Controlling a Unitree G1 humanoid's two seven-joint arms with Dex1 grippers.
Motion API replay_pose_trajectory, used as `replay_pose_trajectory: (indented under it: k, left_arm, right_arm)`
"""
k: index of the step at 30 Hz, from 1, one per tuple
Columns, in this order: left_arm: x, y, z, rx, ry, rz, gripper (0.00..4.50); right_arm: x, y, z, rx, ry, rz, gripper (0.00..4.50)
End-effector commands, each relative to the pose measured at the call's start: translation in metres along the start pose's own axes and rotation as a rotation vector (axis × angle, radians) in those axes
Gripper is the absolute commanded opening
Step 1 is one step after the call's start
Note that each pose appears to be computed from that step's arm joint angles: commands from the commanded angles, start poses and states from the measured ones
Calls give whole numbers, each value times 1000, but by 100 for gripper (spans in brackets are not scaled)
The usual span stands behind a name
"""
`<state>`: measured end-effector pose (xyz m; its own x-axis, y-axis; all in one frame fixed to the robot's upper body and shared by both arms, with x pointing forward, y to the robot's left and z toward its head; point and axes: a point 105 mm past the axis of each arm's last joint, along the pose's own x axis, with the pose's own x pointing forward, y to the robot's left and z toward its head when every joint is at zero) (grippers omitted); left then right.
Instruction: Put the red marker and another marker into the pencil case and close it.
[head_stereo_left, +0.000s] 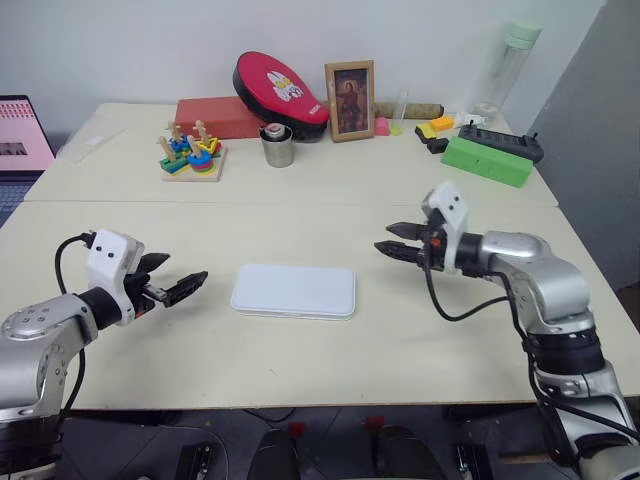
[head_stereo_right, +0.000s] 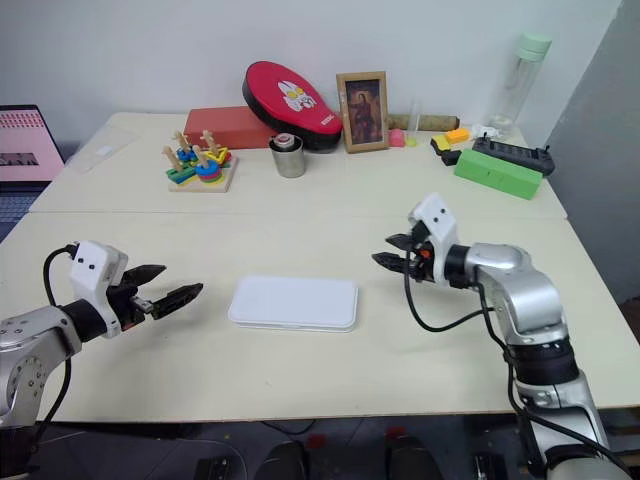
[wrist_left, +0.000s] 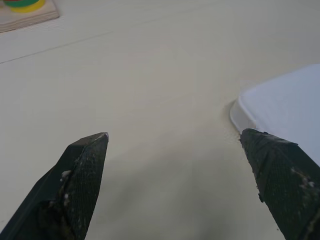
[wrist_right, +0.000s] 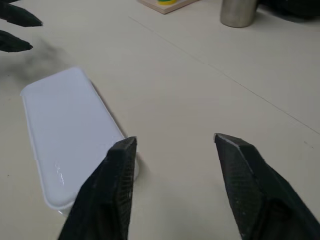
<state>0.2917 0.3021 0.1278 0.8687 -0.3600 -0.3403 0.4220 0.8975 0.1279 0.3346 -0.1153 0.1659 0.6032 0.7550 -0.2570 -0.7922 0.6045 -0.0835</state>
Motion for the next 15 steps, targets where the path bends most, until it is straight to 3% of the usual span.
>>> replay_pose_trajectory:
  k: [1, 5, 15]
  left_arm:
    - [-12, 7, 10, 27, -39, 37, 450]
    - [-19, 4, -6, 20, -2, 48, 450]
    - [-25, 12, 3, -4, -48, 85, 450]
  right_arm:
    - [-23, -7, -4, -3, -23, -93, 367]
    - [-34, 1, -28, 55, 16, -122, 448]
    - [-30, 1, -15, 34, -6, -96, 448]
